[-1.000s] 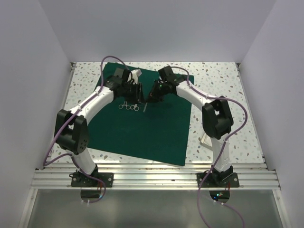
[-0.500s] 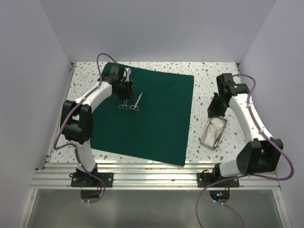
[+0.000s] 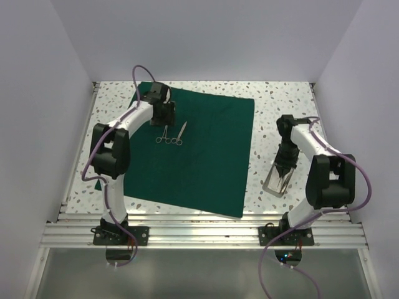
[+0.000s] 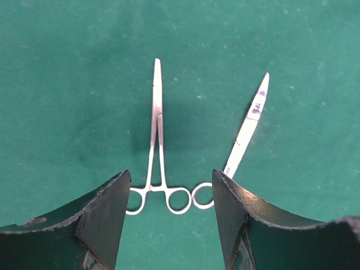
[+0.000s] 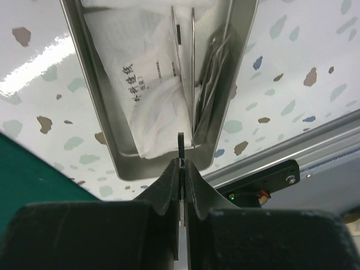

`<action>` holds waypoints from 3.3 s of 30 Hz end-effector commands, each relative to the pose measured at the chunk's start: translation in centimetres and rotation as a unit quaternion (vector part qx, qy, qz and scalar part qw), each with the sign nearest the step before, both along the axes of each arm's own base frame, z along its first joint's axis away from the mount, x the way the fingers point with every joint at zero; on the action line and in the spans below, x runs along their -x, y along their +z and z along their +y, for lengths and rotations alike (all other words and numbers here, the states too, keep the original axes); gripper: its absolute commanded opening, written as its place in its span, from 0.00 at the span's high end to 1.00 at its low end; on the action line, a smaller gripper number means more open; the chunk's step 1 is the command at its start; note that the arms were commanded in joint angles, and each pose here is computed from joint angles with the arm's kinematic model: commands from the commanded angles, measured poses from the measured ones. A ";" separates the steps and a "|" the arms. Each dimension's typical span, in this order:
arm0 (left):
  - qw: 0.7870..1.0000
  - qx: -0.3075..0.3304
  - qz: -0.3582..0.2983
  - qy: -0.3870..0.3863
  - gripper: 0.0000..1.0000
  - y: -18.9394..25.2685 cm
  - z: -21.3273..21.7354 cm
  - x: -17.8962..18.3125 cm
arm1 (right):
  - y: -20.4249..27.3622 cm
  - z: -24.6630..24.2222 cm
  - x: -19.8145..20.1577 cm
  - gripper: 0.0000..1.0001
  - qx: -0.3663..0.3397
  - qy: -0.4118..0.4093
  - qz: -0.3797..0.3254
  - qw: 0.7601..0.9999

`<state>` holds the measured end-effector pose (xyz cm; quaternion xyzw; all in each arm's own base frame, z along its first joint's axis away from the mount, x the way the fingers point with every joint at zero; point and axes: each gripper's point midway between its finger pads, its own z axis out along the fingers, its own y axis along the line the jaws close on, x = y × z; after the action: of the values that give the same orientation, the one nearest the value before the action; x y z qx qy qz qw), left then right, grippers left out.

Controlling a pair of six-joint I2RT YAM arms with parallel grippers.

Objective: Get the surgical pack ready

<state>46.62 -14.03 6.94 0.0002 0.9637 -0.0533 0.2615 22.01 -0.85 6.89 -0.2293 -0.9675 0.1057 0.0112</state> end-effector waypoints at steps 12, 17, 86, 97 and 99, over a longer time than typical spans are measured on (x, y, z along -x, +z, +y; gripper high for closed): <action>0.998 -0.068 -0.010 -0.001 0.40 -1.0 0.8 -1.8 | 0.3 -1.3 -3.6 0.62 0.030 0.023 -0.026 0.999; 0.997 -0.077 -0.007 0.006 0.48 -2.2 0.6 -2.5 | 3.5 -1.3 -4.5 0.60 0.031 0.029 -0.057 0.997; 0.996 0.033 -0.042 -0.075 0.57 2.4 -3.6 0.9 | 5.9 28.5 -17.6 0.45 -0.358 0.102 -0.204 0.906; 0.995 0.010 -0.012 -0.096 0.60 -1.0 -4.1 -0.4 | 6.4 26.2 -15.5 0.45 -0.348 0.098 -0.202 0.910; 0.995 0.008 -0.003 -0.099 0.60 -1.8 -4.2 -0.3 | 6.3 25.8 -15.5 0.45 -0.349 0.093 -0.201 0.910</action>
<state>45.65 -17.45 4.11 0.0730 0.9654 -0.0866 0.2348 37.68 26.04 11.75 -0.1382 -0.9426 -0.2881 -0.0967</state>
